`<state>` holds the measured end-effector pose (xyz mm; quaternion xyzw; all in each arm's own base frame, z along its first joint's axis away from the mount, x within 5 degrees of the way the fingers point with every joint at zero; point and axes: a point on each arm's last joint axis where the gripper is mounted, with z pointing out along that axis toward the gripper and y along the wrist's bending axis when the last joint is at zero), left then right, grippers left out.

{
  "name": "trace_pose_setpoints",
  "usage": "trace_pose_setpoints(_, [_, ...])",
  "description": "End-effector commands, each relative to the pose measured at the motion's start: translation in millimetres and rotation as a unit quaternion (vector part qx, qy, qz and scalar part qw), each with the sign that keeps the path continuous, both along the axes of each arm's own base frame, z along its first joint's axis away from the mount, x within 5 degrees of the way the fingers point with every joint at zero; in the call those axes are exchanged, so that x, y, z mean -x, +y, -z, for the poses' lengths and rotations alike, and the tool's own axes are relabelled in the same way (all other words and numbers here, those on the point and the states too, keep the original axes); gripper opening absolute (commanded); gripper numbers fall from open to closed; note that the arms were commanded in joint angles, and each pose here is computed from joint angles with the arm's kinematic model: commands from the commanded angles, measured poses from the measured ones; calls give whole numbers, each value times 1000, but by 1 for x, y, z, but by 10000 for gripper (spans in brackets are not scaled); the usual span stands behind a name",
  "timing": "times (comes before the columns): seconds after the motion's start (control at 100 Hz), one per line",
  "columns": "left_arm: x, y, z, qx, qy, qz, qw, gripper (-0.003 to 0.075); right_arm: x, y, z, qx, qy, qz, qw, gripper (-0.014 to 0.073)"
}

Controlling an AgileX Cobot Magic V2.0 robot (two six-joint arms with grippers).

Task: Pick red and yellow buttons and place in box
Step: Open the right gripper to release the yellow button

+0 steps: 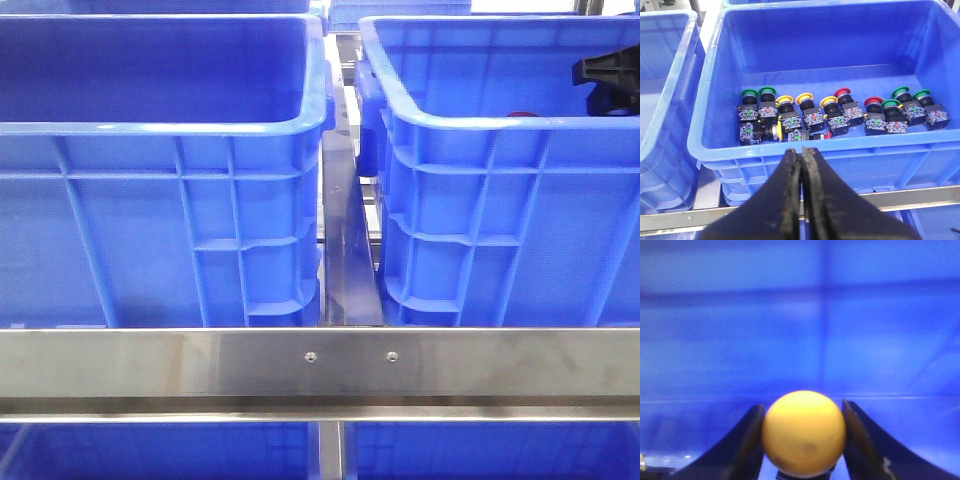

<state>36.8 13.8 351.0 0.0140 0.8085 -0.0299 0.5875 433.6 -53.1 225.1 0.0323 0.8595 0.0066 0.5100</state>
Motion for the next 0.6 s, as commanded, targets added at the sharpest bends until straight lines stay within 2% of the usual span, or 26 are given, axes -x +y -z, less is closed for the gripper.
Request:
trace_pose_setpoints(0.0, [-2,-1,-13,1,-41,7,999,-19,1,1,-37,-34,-57,3,998,181])
trace_pose_setpoints(0.49, [-2,-1,-13,1,-41,7,999,-19,-4,0,-12,-37,-27,6,999,190])
trace_pose_setpoints(0.59, [-2,-1,-13,1,-42,7,999,-19,-4,0,-12,-37,-27,7,999,237])
